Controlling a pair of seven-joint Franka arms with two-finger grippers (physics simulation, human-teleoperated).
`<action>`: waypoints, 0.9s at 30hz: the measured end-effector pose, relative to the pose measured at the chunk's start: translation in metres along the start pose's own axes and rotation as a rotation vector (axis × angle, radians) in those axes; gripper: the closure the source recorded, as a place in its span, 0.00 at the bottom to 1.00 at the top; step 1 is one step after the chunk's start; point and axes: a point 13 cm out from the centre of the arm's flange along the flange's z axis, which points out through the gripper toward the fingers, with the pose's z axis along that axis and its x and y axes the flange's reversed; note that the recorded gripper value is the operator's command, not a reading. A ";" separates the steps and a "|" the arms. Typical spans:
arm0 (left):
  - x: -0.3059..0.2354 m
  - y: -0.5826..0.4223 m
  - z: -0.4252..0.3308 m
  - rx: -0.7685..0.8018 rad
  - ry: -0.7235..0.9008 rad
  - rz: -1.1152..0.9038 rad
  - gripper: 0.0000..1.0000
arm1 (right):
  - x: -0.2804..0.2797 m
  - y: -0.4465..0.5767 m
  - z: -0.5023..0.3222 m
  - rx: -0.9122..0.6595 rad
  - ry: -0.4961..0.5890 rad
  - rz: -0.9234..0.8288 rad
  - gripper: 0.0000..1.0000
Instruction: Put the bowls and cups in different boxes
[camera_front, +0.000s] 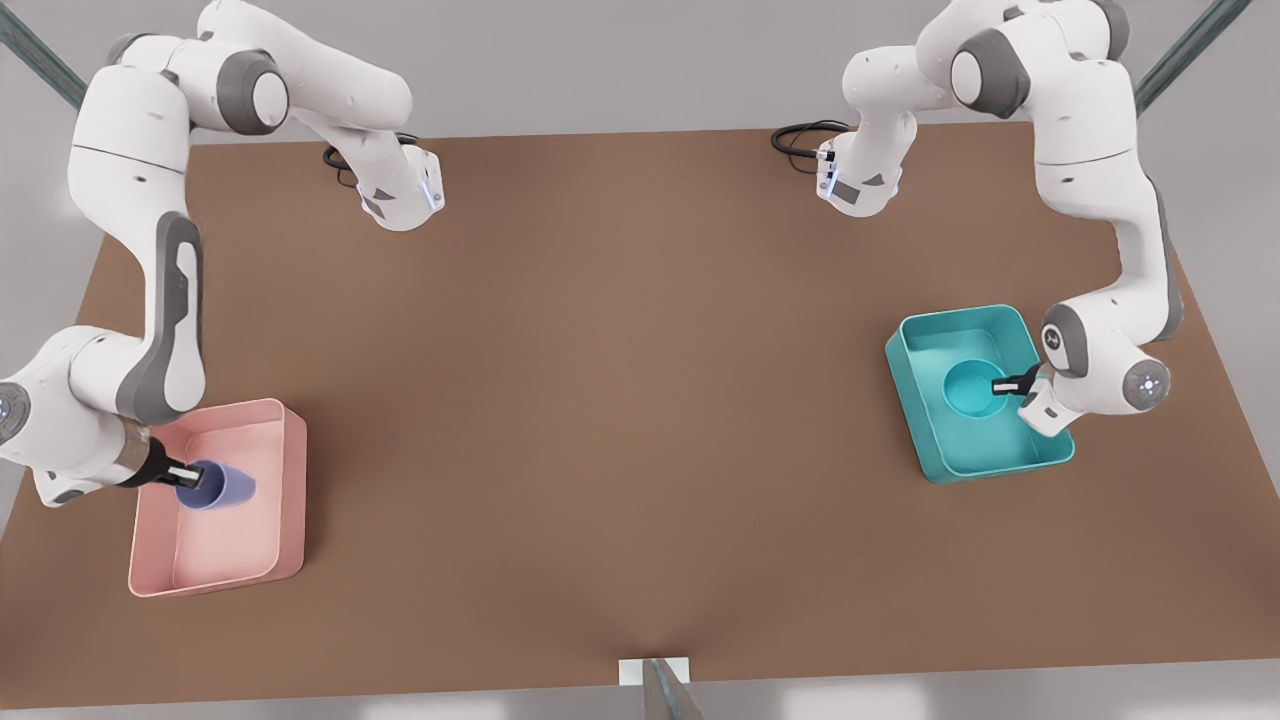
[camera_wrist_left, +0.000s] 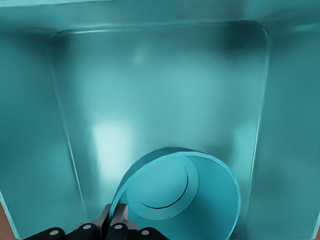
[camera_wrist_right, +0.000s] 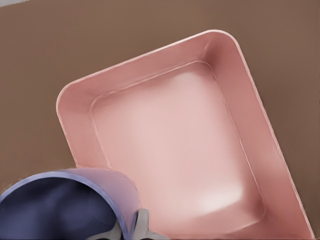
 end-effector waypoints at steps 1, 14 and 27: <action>-0.001 0.000 0.005 -0.001 0.003 0.004 0.79 | 0.003 -0.016 0.018 -0.001 0.023 0.000 0.79; 0.012 -0.112 -0.299 -0.100 -0.372 0.245 0.00 | -0.008 -0.049 0.125 -0.011 0.004 -0.145 0.75; 0.048 -0.206 -0.341 -0.114 -0.267 0.257 0.00 | -0.006 -0.035 0.024 -0.025 -0.020 -0.213 0.00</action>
